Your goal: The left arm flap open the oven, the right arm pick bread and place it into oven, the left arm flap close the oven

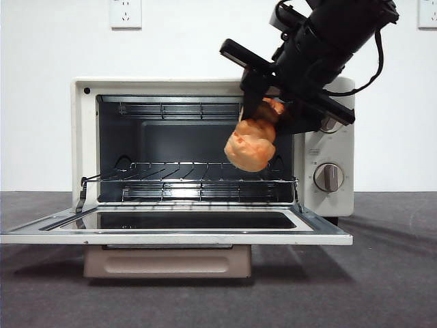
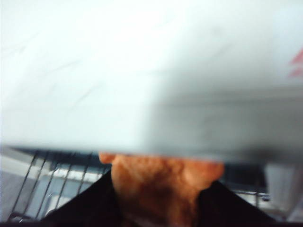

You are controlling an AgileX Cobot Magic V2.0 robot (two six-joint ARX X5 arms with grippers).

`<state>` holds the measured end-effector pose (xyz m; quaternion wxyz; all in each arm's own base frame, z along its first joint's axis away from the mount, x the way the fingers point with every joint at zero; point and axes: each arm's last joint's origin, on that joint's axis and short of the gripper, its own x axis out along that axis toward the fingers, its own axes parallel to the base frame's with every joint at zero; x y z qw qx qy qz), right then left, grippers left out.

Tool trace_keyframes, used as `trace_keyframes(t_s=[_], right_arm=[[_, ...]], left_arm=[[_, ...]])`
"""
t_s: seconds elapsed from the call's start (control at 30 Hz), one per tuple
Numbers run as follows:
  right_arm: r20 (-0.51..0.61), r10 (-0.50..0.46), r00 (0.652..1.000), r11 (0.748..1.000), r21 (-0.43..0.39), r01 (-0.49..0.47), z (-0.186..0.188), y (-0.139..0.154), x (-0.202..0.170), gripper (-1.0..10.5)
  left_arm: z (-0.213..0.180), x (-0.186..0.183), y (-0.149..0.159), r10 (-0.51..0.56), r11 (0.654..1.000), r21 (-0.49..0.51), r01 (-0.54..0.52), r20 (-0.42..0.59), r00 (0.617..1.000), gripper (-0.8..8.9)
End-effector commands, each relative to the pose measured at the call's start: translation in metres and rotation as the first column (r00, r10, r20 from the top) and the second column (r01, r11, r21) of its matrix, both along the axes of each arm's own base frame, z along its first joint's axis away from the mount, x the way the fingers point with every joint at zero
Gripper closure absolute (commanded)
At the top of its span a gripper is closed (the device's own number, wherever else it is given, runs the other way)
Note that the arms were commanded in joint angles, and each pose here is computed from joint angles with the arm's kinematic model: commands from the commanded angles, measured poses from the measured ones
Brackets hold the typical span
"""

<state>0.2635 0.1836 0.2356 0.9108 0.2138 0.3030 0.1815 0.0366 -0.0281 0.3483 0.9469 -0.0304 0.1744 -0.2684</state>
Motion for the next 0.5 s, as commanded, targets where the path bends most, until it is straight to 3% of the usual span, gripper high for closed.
trace_keyframes(t_s=[0.03, 0.5], right_arm=[[0.007, -0.004, 1.0, 1.0, 0.018, 0.004, -0.001, 0.004, 0.006, 7.8], [-0.007, 0.014, 1.0, 1.0, 0.019, -0.014, -0.014, 0.01, 0.013, 7.6]], left_arm=[[0.008, -0.001, 0.001, -0.004, 1.0, -0.021, 0.005, 0.04, 0.999, 7.97], [0.008, -0.001, 0.001, -0.008, 1.0, -0.011, 0.008, 0.049, 0.999, 7.97]])
